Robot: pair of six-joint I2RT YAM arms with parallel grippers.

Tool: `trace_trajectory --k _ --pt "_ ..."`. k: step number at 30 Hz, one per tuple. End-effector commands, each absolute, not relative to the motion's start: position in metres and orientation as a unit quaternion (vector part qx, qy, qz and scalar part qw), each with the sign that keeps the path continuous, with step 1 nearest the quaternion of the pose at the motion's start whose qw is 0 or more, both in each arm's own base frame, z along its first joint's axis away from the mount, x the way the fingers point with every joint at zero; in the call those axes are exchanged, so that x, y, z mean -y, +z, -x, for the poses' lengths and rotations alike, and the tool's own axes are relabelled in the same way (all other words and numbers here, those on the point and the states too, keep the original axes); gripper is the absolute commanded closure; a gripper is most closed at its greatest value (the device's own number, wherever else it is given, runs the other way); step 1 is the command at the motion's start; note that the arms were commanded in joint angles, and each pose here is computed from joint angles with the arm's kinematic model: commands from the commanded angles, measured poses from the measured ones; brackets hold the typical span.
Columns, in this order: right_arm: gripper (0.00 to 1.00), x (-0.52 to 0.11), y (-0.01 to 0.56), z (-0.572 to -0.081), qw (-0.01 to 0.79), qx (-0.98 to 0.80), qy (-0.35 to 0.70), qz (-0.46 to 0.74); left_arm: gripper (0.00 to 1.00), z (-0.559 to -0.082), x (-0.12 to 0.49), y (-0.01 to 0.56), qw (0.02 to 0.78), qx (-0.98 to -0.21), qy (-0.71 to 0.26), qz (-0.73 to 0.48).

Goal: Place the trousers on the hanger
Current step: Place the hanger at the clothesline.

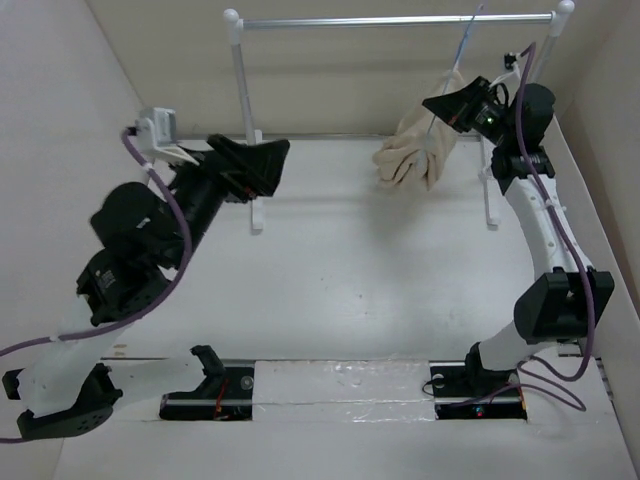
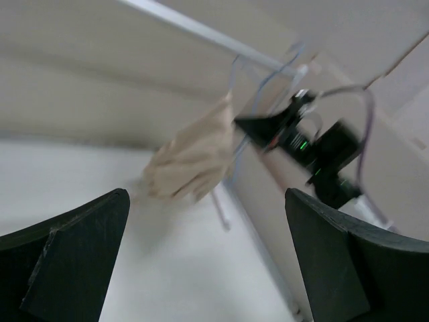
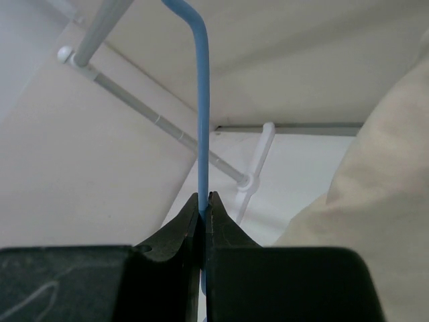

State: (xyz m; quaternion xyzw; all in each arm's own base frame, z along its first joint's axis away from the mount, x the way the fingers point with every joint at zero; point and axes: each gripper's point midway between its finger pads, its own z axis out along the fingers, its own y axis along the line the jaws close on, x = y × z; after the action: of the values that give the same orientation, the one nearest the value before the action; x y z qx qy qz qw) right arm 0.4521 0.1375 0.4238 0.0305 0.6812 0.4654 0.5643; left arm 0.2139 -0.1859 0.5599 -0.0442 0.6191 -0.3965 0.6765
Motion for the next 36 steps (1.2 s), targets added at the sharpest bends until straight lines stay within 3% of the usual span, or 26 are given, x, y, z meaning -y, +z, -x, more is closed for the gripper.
trace_trajectory --k 1,10,20,28,30,31,32,34,35,36 --pt "1.00 -0.108 0.484 -0.464 0.633 -0.630 0.450 0.004 0.01 -0.231 0.207 0.452 0.607 -0.715 -0.343 0.050" --pt "1.00 -0.037 0.473 -0.523 0.637 -0.652 0.409 -0.036 0.01 -0.221 0.206 0.365 0.543 -0.768 -0.332 0.074" --pt "1.00 0.006 0.442 -0.558 0.621 -0.670 0.403 -0.059 0.01 -0.222 0.209 0.356 0.535 -0.776 -0.327 0.072" --pt "0.98 0.016 0.401 -0.549 0.606 -0.689 0.388 -0.081 0.01 -0.226 0.214 0.342 0.524 -0.787 -0.316 0.075" --pt "0.82 0.019 0.392 -0.544 0.605 -0.690 0.387 -0.084 0.01 -0.228 0.214 0.337 0.521 -0.793 -0.307 0.076" --pt "0.54 0.023 0.391 -0.540 0.609 -0.689 0.384 -0.084 0.01 -0.229 0.215 0.334 0.519 -0.797 -0.301 0.076" --pt "0.54 0.023 0.391 -0.539 0.610 -0.688 0.384 -0.082 0.01 -0.230 0.217 0.333 0.517 -0.798 -0.299 0.075" --pt "0.36 0.027 0.396 -0.533 0.618 -0.686 0.375 -0.077 0.01 -0.232 0.216 0.333 0.517 -0.800 -0.293 0.077" --pt "0.19 0.025 0.400 -0.531 0.619 -0.686 0.376 -0.069 0.01 -0.234 0.218 0.330 0.516 -0.804 -0.287 0.076" --pt "0.13 0.029 0.413 -0.527 0.633 -0.679 0.367 -0.060 0.01 -0.235 0.217 0.332 0.517 -0.804 -0.283 0.077"
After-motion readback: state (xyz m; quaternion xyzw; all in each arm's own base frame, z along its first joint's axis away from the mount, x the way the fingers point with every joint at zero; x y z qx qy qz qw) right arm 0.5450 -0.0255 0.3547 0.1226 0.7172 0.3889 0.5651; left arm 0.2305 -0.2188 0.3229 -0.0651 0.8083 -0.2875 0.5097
